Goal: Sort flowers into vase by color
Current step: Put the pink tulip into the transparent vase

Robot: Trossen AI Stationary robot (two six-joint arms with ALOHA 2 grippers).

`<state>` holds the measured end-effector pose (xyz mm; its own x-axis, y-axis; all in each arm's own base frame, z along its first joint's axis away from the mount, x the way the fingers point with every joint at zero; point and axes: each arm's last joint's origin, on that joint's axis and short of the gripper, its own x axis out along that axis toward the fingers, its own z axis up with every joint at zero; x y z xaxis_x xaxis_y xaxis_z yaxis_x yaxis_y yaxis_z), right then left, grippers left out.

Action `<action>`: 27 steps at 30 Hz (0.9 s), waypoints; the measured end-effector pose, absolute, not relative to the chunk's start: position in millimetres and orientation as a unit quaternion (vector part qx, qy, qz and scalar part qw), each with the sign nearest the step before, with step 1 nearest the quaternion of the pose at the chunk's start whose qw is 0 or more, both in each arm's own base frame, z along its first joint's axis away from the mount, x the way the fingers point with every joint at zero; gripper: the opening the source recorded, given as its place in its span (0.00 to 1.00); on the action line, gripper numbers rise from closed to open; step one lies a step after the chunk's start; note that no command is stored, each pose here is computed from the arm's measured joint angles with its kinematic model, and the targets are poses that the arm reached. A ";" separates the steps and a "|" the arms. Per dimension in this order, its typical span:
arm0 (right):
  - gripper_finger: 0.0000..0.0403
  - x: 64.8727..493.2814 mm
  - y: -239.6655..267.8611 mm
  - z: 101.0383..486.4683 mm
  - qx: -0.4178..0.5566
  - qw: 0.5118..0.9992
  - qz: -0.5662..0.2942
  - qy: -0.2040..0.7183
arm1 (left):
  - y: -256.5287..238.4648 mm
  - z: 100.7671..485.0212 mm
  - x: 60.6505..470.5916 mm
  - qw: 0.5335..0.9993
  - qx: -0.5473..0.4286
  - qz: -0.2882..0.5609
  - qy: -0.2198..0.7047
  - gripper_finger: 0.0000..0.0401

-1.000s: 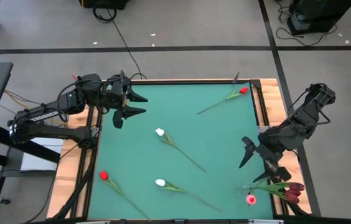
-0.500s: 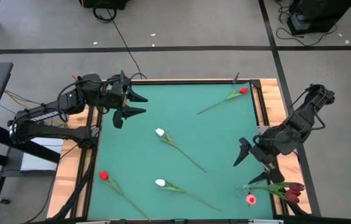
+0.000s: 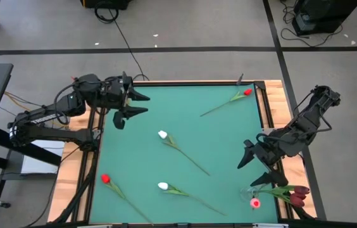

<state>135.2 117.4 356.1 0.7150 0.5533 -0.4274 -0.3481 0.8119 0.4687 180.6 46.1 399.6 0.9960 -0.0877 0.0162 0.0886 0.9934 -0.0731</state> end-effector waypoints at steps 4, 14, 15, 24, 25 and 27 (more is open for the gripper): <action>0.92 135.6 114.6 358.8 0.187 0.912 0.241 0.274 | 46.1 406.2 180.4 0.997 -0.043 -0.046 -0.039 0.53; 0.87 121.9 91.7 374.5 0.215 0.925 0.225 0.216 | 45.3 419.4 178.1 0.993 -0.033 -0.051 -0.103 0.53; 0.86 119.6 88.4 376.3 0.216 0.929 0.219 0.207 | 45.3 419.7 178.0 0.993 -0.032 -0.051 -0.104 0.53; 0.86 99.3 57.8 391.0 0.178 0.971 0.119 0.103 | 45.2 421.2 177.8 0.991 -0.047 -0.054 -0.112 0.53; 0.86 97.0 54.4 393.0 0.174 0.975 0.106 0.089 | 45.1 422.7 177.5 0.990 -0.045 -0.055 -0.119 0.53; 0.86 93.0 48.4 397.3 0.164 0.981 0.082 0.060 | 44.7 425.8 176.4 0.988 -0.045 -0.057 -0.134 0.53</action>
<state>93.0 48.4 397.3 0.9794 0.1800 -0.0913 -0.1406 0.9330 0.3312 176.4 44.7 425.8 0.9574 -0.1004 0.2706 0.1244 0.9895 -0.0730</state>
